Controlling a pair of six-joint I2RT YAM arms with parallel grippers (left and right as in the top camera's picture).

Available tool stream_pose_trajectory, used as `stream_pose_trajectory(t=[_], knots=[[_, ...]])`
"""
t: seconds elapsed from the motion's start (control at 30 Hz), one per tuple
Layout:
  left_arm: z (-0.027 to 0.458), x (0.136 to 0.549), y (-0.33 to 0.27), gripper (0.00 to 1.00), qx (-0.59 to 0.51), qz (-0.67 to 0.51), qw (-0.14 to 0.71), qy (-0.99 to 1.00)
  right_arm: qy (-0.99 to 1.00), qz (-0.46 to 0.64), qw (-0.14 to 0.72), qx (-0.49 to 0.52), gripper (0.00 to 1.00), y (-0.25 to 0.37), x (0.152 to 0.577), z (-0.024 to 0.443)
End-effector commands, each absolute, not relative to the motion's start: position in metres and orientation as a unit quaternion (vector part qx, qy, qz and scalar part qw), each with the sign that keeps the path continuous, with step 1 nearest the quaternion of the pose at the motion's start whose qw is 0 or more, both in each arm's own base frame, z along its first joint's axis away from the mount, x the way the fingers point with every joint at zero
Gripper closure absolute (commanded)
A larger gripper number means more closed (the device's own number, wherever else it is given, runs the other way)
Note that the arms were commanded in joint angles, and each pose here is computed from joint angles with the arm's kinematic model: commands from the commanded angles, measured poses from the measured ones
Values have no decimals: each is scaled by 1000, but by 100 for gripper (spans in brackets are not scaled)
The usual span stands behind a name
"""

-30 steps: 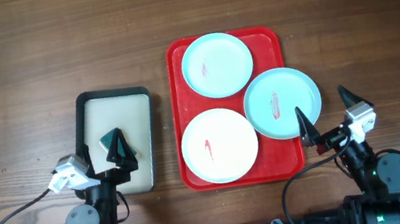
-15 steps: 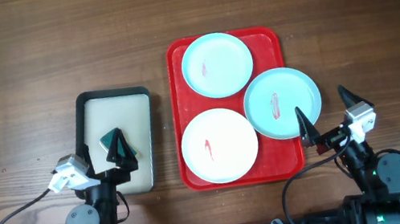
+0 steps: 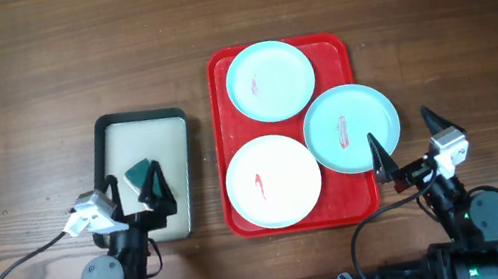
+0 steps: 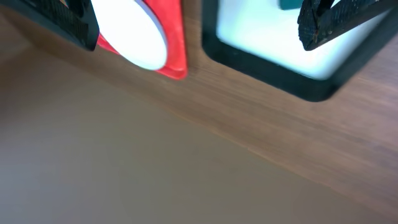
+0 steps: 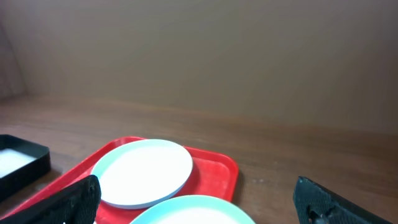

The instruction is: Clean dirty plates on tray and stack at the side

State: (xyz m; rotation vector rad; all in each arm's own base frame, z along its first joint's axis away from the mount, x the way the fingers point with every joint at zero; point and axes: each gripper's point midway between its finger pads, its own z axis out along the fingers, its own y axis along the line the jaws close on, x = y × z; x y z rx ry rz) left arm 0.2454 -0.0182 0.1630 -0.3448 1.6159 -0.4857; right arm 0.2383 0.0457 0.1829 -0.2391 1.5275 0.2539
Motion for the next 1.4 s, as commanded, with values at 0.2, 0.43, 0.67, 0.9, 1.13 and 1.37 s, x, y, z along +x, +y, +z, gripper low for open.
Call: stream_pose_trajectory(t=[0.2, 0.43, 0.67, 0.9, 1.13, 1.37], knots=[[230, 232, -48, 0, -62, -272, 688, 670, 641, 277, 701, -147, 0, 90, 210, 229], [265, 244, -48, 0, -107, -253, 553, 786, 699, 279, 651, -101, 0, 83, 217, 303], [264, 273, -48, 0, -152, -229, 399, 875, 821, 372, 432, -3, 0, 92, 260, 289], [202, 259, -39, 2, -187, -176, 273, 927, 876, 421, 237, 17, 0, 118, 262, 209], [106, 252, -6, 35, -261, -41, 95, 960, 962, 237, 134, 35, 0, 124, 235, 134], [24, 264, 0, 63, -338, 7, -11, 941, 962, 238, 131, 39, 0, 132, 233, 135]])
